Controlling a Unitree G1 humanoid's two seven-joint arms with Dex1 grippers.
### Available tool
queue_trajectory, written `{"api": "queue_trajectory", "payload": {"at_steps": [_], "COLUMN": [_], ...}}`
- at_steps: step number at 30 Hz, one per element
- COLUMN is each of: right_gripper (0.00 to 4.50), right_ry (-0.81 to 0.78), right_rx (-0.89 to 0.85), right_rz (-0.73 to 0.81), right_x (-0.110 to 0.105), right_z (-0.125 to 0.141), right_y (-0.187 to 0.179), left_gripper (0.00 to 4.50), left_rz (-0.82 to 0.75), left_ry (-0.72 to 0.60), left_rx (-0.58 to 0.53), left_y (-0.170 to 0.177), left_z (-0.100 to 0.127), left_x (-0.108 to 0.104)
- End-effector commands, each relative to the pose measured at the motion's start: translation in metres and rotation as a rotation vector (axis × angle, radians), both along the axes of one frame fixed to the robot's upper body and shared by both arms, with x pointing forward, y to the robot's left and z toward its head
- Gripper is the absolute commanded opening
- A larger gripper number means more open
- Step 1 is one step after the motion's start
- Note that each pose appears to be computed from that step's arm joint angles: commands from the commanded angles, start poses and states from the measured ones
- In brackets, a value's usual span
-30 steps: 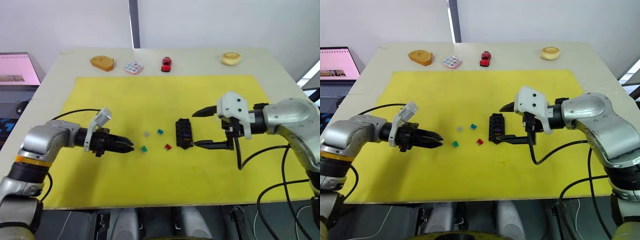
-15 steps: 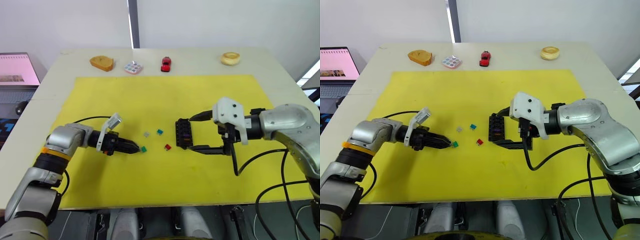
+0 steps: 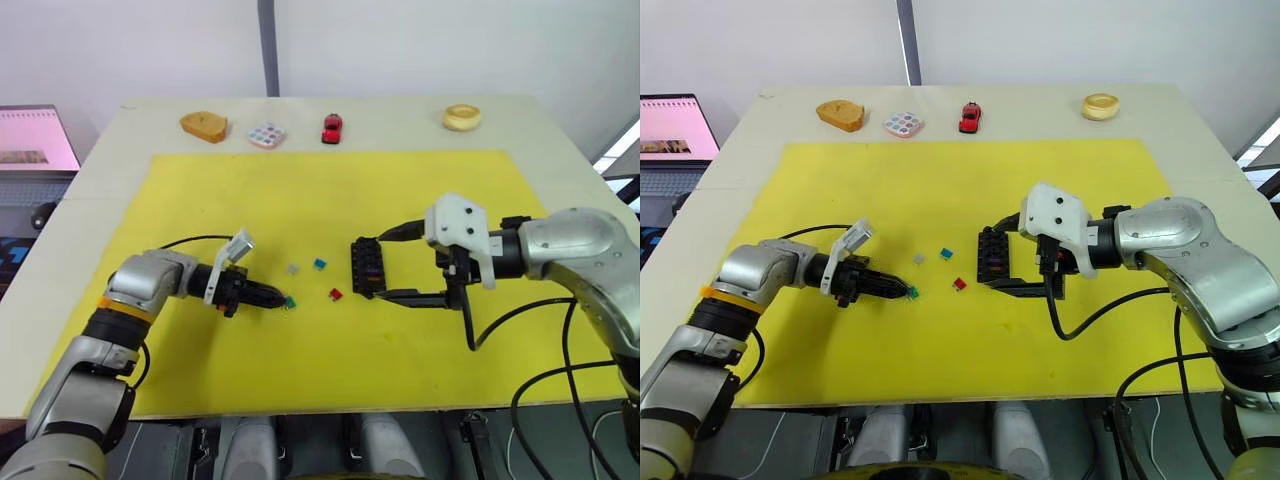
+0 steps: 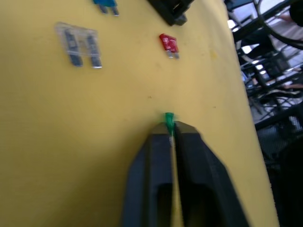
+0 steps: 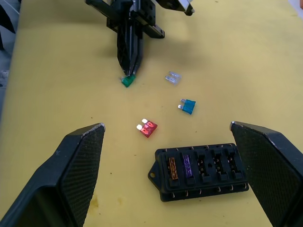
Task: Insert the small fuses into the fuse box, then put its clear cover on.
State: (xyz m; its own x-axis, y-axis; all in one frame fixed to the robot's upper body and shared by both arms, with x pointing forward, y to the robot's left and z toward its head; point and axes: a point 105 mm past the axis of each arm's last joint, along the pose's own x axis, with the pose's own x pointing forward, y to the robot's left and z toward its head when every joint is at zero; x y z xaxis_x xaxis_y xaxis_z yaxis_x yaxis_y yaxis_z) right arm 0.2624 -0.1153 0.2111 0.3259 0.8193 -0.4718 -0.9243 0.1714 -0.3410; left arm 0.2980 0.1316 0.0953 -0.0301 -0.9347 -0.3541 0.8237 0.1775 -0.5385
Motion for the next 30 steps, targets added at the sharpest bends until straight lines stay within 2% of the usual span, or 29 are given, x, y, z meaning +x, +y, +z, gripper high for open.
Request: {"api": "queue_trajectory", "payload": {"at_steps": [1,8,12,16,23,27,30], "right_gripper": [4.50,4.50,4.50,4.50,4.50,4.50,4.50], "right_ry": [-0.042,-0.042,-0.034,-0.015,0.137,0.306,0.381], "right_rx": [0.003,0.004,0.010,0.014,0.159,0.251,0.304], "right_rz": [0.010,0.010,0.011,0.006,0.047,0.030,0.047], "right_x": [0.000,0.001,0.001,0.002,-0.002,0.003,0.004], "right_z": [0.008,0.008,0.008,0.008,0.023,0.034,0.047], "right_y": [0.002,0.003,0.004,0.003,0.012,0.009,0.015], "left_gripper": [0.01,0.01,0.01,0.01,0.01,0.01,0.01], "left_rz": [-0.019,-0.007,0.047,0.059,0.039,-0.030,-0.072], "left_ry": [0.020,-0.006,-0.056,-0.101,-0.267,-0.392,-0.444], "left_rx": [0.059,0.050,-0.007,-0.019,-0.121,-0.219,-0.268], "left_y": [0.007,0.006,0.006,0.009,0.005,-0.017,-0.033], "left_z": [-0.013,-0.009,0.011,0.023,0.080,0.121,0.137], "left_x": [-0.010,-0.010,-0.001,-0.003,-0.013,-0.025,-0.035]}}
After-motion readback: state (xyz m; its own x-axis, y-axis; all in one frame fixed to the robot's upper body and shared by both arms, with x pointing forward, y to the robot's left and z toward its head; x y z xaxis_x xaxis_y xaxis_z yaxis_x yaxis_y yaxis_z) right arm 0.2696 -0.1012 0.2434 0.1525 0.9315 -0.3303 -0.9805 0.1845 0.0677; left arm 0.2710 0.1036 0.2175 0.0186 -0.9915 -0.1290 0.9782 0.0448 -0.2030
